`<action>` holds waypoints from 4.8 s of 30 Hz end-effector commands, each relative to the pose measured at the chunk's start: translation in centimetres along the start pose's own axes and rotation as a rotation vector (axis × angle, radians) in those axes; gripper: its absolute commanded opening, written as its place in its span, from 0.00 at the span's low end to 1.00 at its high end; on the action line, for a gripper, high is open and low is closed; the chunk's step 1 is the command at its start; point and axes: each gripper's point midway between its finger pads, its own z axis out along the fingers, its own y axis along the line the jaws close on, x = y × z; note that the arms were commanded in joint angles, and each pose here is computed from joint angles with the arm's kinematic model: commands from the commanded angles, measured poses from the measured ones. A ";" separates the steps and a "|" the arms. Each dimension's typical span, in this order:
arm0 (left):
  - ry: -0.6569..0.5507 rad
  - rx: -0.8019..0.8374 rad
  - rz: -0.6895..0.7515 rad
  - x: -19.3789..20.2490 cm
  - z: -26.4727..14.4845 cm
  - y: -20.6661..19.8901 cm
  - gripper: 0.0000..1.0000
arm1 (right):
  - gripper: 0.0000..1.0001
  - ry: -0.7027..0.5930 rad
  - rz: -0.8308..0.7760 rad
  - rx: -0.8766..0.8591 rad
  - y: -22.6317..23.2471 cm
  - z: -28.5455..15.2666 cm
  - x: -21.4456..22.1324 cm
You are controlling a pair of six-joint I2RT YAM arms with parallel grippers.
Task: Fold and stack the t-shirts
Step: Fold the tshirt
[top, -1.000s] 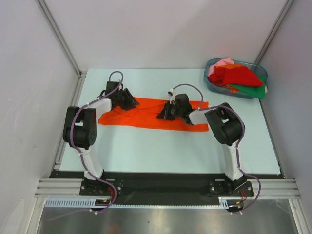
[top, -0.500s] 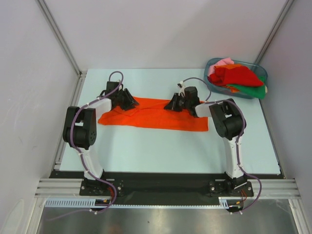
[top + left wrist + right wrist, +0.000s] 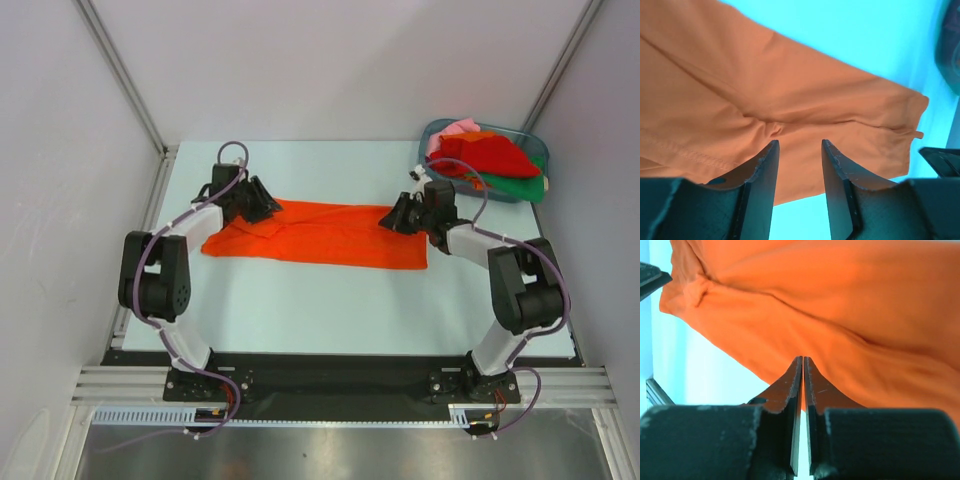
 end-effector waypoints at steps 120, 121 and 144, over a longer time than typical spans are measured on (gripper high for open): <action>-0.096 -0.121 -0.314 -10.9 -0.9 17.8 0.60 | 0.66 0.017 -0.304 -0.343 13.5 24.7 -2.5; -0.096 -0.118 -0.315 -11.1 -0.7 17.7 0.60 | 0.66 0.024 -0.287 -0.341 13.4 25.0 -2.3; -0.077 -0.138 -0.332 -12.6 2.0 19.7 0.49 | 0.32 0.132 -0.043 -0.409 12.2 26.8 0.1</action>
